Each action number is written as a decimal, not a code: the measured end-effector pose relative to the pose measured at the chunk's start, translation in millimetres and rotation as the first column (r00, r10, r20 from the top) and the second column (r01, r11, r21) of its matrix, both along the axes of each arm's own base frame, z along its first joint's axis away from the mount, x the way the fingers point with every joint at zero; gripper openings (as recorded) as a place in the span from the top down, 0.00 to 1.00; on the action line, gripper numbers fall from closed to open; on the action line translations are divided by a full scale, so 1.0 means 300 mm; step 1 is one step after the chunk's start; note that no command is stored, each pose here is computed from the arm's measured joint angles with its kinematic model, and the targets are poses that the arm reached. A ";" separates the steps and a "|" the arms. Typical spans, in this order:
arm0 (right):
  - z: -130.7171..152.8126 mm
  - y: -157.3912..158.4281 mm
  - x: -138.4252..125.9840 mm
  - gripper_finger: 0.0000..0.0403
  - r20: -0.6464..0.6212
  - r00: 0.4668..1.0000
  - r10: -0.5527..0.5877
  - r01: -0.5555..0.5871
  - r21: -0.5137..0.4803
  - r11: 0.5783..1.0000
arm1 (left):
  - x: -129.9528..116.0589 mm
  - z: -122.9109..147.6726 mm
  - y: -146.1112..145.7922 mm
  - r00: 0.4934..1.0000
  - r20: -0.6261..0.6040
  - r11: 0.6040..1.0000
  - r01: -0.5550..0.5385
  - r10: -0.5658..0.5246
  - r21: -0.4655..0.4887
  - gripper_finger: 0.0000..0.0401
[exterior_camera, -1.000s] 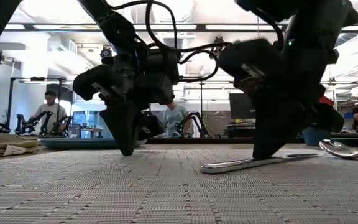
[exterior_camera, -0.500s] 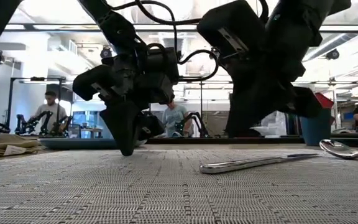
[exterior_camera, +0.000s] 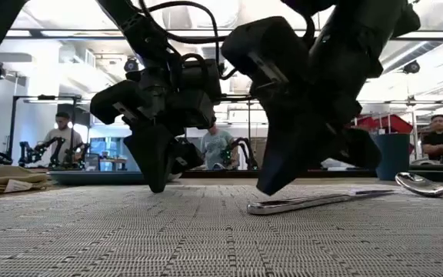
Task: Set table place
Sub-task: Put the silver table knife to the left of the silver spoon on the gray table mat, then adjust the utensils on the gray table mat
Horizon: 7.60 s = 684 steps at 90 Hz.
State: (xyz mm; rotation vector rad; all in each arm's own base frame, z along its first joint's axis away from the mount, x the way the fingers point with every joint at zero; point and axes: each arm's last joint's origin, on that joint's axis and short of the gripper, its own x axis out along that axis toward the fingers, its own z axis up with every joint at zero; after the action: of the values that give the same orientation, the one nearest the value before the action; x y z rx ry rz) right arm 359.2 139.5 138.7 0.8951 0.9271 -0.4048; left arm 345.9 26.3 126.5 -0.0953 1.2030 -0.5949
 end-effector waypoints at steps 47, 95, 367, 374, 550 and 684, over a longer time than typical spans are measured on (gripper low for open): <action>-0.006 0.101 -0.080 1.00 -0.135 0.991 0.023 -0.018 0.039 0.999 | 0.000 0.000 0.005 1.000 0.003 1.000 -0.001 0.001 -0.002 1.00; 0.042 0.102 -0.102 1.00 -0.098 0.992 -0.085 0.085 0.001 0.996 | 0.000 0.000 0.009 1.000 0.012 1.000 0.009 -0.009 -0.004 1.00; 0.120 0.040 -0.314 1.00 -0.352 0.843 -0.408 0.376 -0.157 0.913 | -0.003 -0.002 0.020 1.000 0.024 1.000 0.012 -0.011 -0.029 1.00; 0.117 0.020 -0.301 1.00 -0.335 0.860 -0.386 0.358 -0.144 0.923 | -0.002 -0.001 0.020 1.000 0.026 0.999 0.013 -0.012 -0.029 1.00; 0.107 -0.225 -0.352 1.00 -0.376 0.870 -0.320 0.268 -0.185 0.946 | 0.036 0.089 0.053 0.993 0.094 0.998 -0.068 0.069 -0.015 1.00; 0.021 -0.293 -0.363 1.00 -0.316 0.924 -0.215 0.183 -0.126 0.975 | 0.014 0.063 0.047 0.994 0.057 0.995 -0.090 0.092 -0.038 1.00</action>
State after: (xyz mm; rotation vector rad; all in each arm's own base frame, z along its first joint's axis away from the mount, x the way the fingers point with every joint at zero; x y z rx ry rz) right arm 250.3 51.6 145.0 0.8518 1.1149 -0.7858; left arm 350.0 40.6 145.4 -0.1601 1.1252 -0.5358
